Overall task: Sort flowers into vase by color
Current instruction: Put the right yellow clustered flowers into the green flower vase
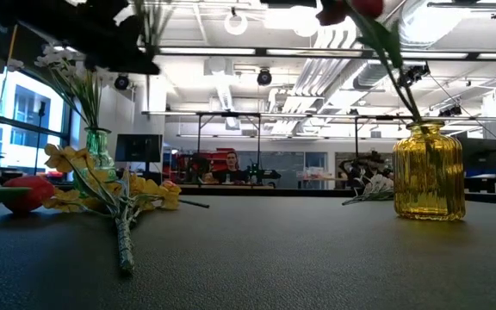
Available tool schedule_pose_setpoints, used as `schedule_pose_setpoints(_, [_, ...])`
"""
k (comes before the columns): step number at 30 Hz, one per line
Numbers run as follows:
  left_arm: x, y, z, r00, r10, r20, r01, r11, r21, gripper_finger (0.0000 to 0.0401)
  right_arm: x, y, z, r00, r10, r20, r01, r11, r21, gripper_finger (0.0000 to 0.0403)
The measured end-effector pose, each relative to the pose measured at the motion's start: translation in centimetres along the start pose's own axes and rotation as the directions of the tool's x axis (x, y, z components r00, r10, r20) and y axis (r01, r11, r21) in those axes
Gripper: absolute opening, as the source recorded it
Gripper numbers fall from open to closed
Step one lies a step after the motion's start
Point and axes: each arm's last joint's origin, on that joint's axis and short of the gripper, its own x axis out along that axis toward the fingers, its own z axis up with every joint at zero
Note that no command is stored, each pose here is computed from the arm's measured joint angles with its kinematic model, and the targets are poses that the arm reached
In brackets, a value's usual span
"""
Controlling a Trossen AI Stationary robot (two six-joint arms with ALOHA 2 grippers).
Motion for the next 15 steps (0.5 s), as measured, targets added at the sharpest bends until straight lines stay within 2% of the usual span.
schedule_pose_setpoints(4, [-0.9,2.1,1.6,0.991,0.131,0.015,-0.131,0.991,-0.025,0.0003,0.0,0.0,-0.1,1.0,0.0,-0.01,0.0,1.0,0.005,0.0259])
schedule_pose_setpoints(8, [-1.5,4.0,1.2,0.96,0.277,-0.027,-0.278,0.96,-0.03,0.0003,0.0,0.0,-0.1,1.0,0.0,-0.011,0.0,1.0,-0.003,0.0259])
schedule_pose_setpoints(15, [-1.8,6.1,-0.6,0.918,0.369,-0.145,-0.384,0.919,-0.094,0.0003,0.1,0.1,-0.4,0.999,0.004,-0.032,-0.004,1.0,-0.019,0.0259])
